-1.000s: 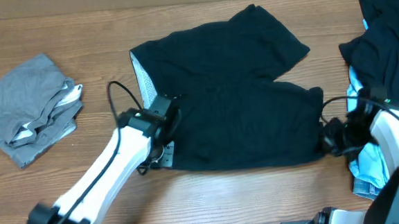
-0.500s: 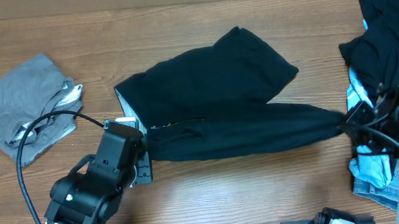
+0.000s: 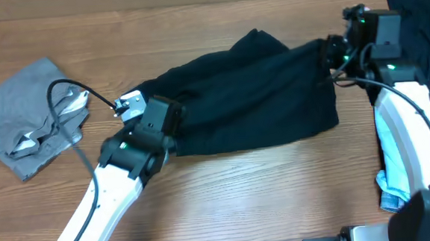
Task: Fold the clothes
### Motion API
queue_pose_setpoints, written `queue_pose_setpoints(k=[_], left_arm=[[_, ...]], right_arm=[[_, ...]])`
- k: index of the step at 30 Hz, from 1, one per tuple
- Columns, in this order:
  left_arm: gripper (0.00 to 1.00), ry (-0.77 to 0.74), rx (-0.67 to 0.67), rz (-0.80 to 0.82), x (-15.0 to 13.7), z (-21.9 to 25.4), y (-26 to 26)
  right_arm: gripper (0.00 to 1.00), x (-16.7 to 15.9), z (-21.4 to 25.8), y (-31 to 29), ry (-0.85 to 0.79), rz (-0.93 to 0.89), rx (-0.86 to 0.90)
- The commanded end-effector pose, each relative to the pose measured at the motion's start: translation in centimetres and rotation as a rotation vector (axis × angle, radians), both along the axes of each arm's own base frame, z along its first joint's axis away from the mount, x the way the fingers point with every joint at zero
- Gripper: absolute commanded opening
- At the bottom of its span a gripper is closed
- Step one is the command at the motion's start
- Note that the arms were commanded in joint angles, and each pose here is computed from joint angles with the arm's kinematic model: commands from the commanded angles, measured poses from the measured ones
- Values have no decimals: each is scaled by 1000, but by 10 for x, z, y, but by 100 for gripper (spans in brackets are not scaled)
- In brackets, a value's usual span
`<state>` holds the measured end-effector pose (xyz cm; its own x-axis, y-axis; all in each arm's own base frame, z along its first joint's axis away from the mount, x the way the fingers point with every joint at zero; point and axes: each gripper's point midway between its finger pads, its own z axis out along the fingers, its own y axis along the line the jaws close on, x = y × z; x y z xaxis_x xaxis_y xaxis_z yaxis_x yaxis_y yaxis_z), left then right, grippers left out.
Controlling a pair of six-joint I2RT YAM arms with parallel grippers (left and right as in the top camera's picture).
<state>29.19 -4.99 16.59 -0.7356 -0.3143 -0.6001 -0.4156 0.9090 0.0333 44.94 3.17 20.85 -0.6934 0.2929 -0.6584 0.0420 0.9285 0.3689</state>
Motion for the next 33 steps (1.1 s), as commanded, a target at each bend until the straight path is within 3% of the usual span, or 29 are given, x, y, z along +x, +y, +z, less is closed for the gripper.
queue_pose_setpoints(k=[1, 9, 11, 12, 13, 14, 15, 17, 18, 21, 24, 26, 29, 33], left_arm=[[5, -52, 47, 172, 21, -5, 23], [9, -96, 20, 333, 73, -43, 58], [14, -136, 13, 320, 91, -46, 58], [25, -151, 10, 291, 101, -49, 54], [36, -163, 6, 258, 111, -53, 50], [60, -167, 12, 212, 122, -59, 45], [67, -163, 18, 209, 124, -62, 45], [65, -152, 16, 222, 123, -64, 52], [64, -147, 17, 222, 121, -63, 54], [53, -84, -23, 77, 115, -59, 40], [49, 32, -152, -38, 96, -71, 12], [42, 179, -247, -91, 66, -88, -5], [40, 276, -237, -100, 45, -95, -3], [39, 313, -257, -114, 37, -98, -7]], right_arm=[[4, 29, -9, 10, -49, 18, -27], [4, 82, -48, 24, -145, 43, -24], [4, 87, -51, 25, -156, 43, -25], [8, 90, -53, 25, -162, 43, -25], [18, 92, -55, 25, -168, 43, -25], [40, 94, -59, 25, -166, 43, -25], [66, 94, -63, 25, -158, 43, -25], [92, 91, -70, 21, -128, 36, -28], [99, 89, -73, 16, -115, 27, -29], [100, 73, -95, -2, -5, 21, -47], [100, 46, -119, -17, 123, 79, -98], [100, 23, -136, -24, 206, 182, -134], [100, 4, -163, -22, 277, 299, -60], [100, 4, -191, -20, 304, 339, -44]])
